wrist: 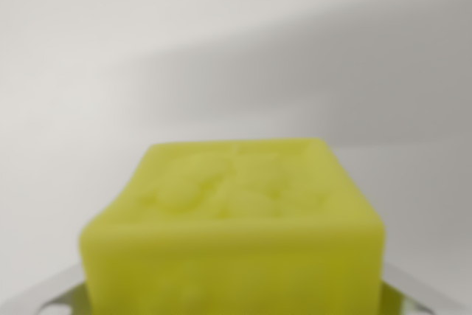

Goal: Pick yellow cube

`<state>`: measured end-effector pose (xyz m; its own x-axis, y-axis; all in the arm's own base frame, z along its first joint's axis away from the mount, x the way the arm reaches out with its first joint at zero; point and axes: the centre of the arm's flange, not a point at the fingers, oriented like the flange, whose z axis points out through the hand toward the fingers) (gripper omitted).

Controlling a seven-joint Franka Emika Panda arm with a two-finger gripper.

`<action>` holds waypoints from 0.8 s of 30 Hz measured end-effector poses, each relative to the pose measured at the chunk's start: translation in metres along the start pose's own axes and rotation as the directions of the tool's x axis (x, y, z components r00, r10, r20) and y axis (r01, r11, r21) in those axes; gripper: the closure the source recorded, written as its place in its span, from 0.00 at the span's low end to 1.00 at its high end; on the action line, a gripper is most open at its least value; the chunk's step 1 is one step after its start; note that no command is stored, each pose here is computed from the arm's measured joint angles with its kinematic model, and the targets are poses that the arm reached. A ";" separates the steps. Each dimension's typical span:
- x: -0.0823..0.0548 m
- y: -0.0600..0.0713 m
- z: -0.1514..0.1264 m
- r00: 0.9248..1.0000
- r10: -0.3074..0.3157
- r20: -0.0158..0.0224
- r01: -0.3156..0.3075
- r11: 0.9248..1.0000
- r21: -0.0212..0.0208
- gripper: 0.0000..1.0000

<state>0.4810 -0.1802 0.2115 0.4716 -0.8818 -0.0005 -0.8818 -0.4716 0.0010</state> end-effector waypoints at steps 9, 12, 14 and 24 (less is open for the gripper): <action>0.000 0.000 -0.022 1.000 0.000 0.000 0.000 1.000 0.000 1.00; 0.000 0.000 -0.030 1.000 0.000 0.000 0.000 1.000 0.000 1.00; 0.000 0.000 -0.035 1.000 0.000 0.000 0.000 1.000 0.000 1.00; 0.000 0.000 -0.059 1.000 0.000 0.001 0.000 1.000 -0.001 1.00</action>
<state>0.4807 -0.1802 0.2701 0.4716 -0.8818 -0.0011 -0.8818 -0.4716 0.0017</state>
